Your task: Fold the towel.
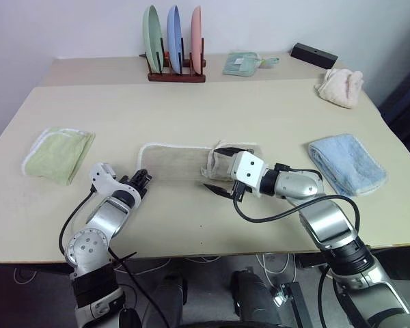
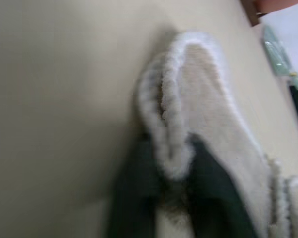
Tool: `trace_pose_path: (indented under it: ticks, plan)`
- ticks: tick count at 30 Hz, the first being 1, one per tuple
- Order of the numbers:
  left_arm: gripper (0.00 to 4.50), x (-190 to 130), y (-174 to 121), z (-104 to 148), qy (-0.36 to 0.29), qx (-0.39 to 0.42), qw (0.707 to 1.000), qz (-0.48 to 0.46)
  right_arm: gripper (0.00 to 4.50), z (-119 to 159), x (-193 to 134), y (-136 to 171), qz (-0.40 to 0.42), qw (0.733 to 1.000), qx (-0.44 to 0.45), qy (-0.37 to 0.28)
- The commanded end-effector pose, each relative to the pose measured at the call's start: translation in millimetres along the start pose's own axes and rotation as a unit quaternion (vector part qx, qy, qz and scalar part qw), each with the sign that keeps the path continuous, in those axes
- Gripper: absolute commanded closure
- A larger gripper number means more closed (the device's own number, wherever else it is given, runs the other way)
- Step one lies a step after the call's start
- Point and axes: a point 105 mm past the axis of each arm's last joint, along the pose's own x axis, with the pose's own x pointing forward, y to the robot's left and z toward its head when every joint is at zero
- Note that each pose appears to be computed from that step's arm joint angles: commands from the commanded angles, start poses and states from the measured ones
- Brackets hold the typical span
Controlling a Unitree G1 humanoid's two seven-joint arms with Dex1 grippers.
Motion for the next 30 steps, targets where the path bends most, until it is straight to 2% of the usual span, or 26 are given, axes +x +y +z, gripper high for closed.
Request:
trace_pose_path:
  ticks: [1, 4, 8, 12, 14, 16, 19, 22, 25, 30]
  plan:
    - [4.48, -6, -16, 25, -0.053, 0.031, 0.997, -0.048, 0.0, 10, -5, -2, -0.009, 1.0, -0.021, -0.01]
    - [4.48, -17, -28, 56, -0.1, 0.087, 0.987, -0.091, 0.0, 5, -9, -5, -0.014, 1.0, -0.022, 0.001]
    - [4.48, -29, -26, 102, -0.144, 0.161, 0.971, -0.103, 0.0, -1, -13, -7, -0.016, 1.0, -0.021, 0.013]
    - [4.48, -33, -43, 114, -0.137, 0.239, 0.951, -0.139, 0.0, -14, -16, -11, -0.025, 0.999, -0.022, 0.041]
    - [4.48, -32, -67, 105, -0.11, 0.284, 0.934, -0.188, 0.0, -28, -21, -18, -0.037, 0.996, -0.026, 0.071]
    - [4.48, -30, -90, 84, -0.069, 0.333, 0.91, -0.238, 0.0, -34, -26, -25, -0.049, 0.995, -0.02, 0.081]
    - [4.48, -29, -122, 36, -0.003, 0.4, 0.858, -0.321, 0.0, -38, -32, -32, -0.059, 0.994, -0.016, 0.088]
    - [4.48, -31, -140, -7, 0.045, 0.442, 0.81, -0.383, 0.0, -46, -37, -39, -0.072, 0.991, -0.025, 0.106]
    - [4.48, -32, -139, -41, 0.089, 0.472, 0.771, -0.419, 0.0, -51, -44, -54, -0.102, 0.987, -0.03, 0.124]
    - [4.48, -16, -116, -62, 0.128, 0.538, 0.731, -0.399, 0.0, -50, -50, -57, -0.11, 0.985, -0.032, 0.126]
